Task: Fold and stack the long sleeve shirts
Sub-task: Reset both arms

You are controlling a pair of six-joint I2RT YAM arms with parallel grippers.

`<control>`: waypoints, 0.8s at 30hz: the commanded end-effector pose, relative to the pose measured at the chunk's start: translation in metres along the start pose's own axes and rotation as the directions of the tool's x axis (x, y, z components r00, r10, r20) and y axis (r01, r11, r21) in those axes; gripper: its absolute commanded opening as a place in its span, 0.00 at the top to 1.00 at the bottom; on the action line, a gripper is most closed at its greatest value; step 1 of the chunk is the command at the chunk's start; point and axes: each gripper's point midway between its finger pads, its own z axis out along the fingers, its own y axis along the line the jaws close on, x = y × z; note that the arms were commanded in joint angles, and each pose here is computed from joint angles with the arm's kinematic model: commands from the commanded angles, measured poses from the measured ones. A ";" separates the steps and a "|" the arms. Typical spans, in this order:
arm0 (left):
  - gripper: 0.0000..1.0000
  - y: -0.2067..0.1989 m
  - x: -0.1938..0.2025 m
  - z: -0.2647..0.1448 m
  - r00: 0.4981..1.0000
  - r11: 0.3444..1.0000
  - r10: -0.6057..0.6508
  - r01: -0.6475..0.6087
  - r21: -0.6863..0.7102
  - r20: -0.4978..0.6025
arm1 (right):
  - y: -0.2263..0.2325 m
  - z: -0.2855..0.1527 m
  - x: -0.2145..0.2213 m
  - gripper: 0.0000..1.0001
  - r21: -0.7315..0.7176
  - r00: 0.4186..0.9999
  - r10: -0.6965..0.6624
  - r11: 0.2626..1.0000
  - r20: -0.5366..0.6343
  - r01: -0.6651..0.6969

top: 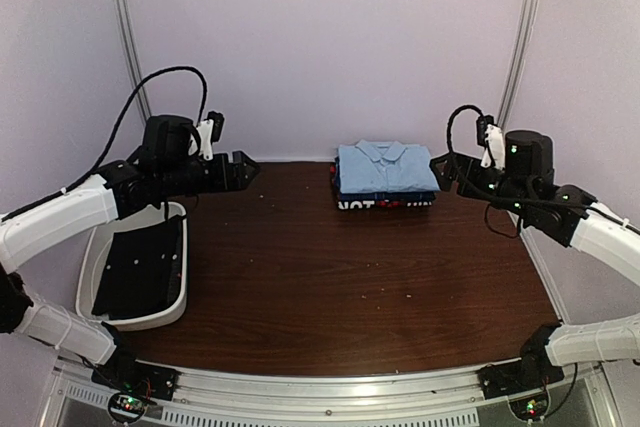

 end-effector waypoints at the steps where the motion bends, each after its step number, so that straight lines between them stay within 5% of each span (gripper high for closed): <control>1: 0.12 0.000 -0.015 -0.003 0.998 1.000 0.021 -0.021 -0.005 0.059 | 0.009 -0.006 -0.015 0.00 -0.033 0.999 0.005 0.999 0.052 -0.003; 24: 0.12 -0.006 -0.014 0.009 0.999 1.000 0.017 -0.018 0.024 0.044 | 0.001 -0.009 -0.012 0.00 -0.003 0.999 -0.005 1.000 0.054 0.005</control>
